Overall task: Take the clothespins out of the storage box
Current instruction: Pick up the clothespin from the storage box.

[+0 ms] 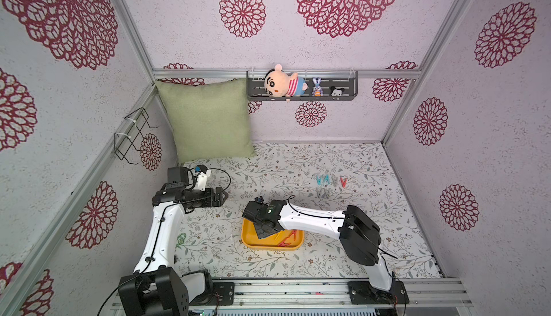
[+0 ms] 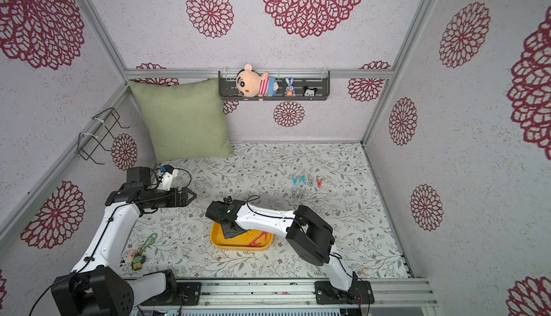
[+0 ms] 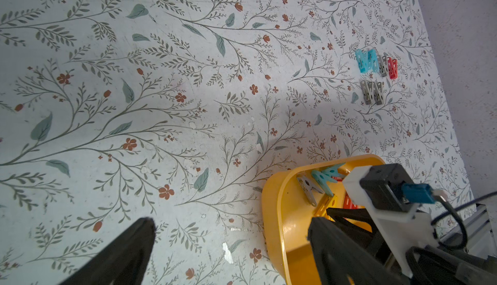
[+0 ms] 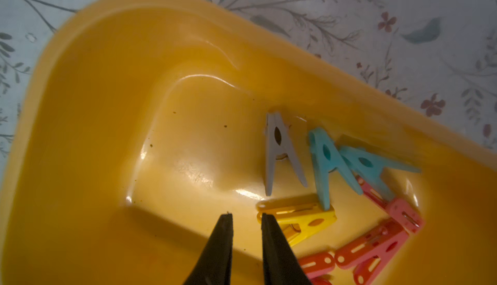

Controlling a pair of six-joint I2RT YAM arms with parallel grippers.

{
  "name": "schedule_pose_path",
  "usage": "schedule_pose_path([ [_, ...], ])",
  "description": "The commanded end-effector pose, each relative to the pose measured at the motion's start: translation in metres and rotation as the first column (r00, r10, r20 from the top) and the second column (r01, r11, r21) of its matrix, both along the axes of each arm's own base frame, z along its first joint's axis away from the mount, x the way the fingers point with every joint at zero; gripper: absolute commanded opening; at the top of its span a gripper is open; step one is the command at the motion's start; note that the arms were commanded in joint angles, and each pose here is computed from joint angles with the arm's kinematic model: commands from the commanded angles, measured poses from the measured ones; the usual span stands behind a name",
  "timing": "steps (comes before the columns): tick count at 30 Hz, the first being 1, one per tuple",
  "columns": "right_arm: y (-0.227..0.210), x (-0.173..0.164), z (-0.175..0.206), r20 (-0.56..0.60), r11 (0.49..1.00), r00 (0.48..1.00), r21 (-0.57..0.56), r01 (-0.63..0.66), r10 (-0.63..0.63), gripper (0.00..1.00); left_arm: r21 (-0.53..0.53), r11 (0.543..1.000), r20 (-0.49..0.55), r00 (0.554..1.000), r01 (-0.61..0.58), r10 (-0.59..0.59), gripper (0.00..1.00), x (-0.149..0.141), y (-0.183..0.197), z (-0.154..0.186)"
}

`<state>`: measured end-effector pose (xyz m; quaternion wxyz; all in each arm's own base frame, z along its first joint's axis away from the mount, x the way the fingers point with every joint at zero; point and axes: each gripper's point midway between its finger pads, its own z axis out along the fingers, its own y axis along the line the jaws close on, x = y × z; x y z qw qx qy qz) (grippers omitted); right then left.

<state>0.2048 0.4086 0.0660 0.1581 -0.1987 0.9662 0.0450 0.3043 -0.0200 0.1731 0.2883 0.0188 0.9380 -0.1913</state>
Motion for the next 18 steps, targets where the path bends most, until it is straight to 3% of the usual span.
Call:
schedule_pose_path([
  [1, -0.002, 0.001, -0.001, -0.008, 0.999, 0.999, 0.000, 0.043, -0.043, 0.25, -0.002, 1.000, 0.030, 1.000, 0.002, -0.002, 0.97, 0.004, 0.002, 0.005],
  [8, -0.008, 0.002, -0.017, -0.013, 0.997, 0.998, -0.046, 0.068, -0.068, 0.24, -0.002, 1.000, 0.029, 1.000, 0.002, -0.002, 0.97, 0.004, 0.002, 0.005],
  [18, -0.013, 0.011, -0.010, 0.020, 0.995, 0.997, -0.059, 0.078, -0.077, 0.24, 0.000, 1.000, 0.030, 1.000, 0.001, -0.001, 0.97, 0.004, 0.002, 0.005],
])
